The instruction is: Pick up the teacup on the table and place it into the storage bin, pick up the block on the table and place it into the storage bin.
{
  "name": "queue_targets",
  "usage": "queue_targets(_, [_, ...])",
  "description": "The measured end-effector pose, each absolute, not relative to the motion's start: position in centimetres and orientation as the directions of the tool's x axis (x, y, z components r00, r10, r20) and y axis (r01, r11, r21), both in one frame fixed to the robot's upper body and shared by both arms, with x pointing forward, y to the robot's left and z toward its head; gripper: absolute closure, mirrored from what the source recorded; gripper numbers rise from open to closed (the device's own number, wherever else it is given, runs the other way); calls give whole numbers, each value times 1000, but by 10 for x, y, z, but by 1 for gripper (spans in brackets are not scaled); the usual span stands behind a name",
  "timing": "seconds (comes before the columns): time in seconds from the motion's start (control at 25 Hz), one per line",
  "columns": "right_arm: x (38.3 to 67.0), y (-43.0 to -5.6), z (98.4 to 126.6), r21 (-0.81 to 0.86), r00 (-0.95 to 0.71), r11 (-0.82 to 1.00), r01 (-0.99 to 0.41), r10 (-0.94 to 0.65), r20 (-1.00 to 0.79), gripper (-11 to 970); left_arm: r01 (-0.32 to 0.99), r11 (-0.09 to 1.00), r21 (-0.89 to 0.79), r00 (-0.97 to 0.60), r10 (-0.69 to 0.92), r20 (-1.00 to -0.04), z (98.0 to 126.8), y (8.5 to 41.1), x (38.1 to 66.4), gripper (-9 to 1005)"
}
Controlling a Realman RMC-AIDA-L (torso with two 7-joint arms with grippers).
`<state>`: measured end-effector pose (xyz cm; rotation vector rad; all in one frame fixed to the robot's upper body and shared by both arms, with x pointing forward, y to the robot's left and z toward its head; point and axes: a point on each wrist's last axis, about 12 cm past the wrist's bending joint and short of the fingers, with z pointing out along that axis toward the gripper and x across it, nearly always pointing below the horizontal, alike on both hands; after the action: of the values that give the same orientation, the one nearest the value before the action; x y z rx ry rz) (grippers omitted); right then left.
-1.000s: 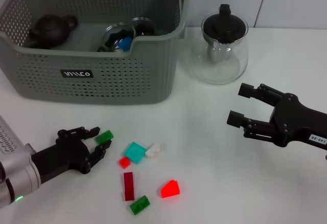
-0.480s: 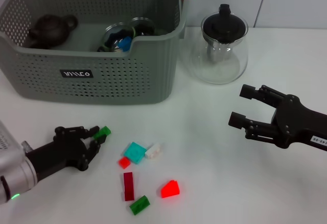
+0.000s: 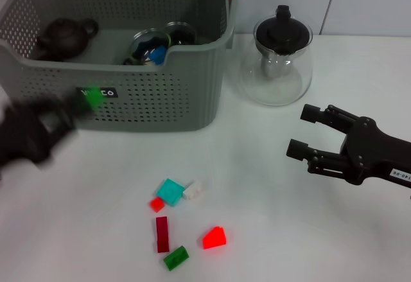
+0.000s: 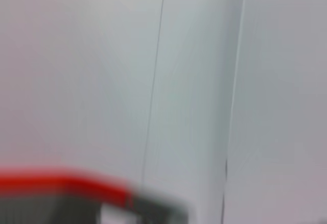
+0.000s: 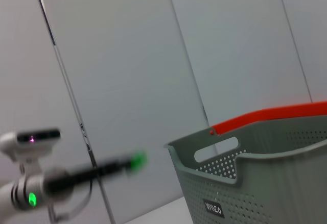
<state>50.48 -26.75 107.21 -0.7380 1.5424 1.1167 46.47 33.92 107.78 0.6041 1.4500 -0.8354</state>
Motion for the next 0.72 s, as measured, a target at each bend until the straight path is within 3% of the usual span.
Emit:
queue_targets(0.12, [506,-267,1072,277,-263,375,-885,89,-961,14,783,595,-183,-9,-284,-959,1107,352,478,805])
queue_targets(0.24, [507,-267,1073,276,-263,378,-884,88,-961,14,752,598,-276,-45,-371,-927,1135,361,509,804])
queue_targets(0.28, [507,-266,1073,275,-262,378,-884,87,-961,14,731,606,-313,-100,-360,-928,1150,362,533,804])
queue_targets(0.48, [508,-264,1073,273,-259,376,-886,87,-962,14,638,682,-356,-299,-207,-932,1177,345,600,805])
queue_targets(0.72, [509,-264,1074,266,-251,379,-886,91,-964,14,566,788,-243,-436,36,-899,1190,301,650,806])
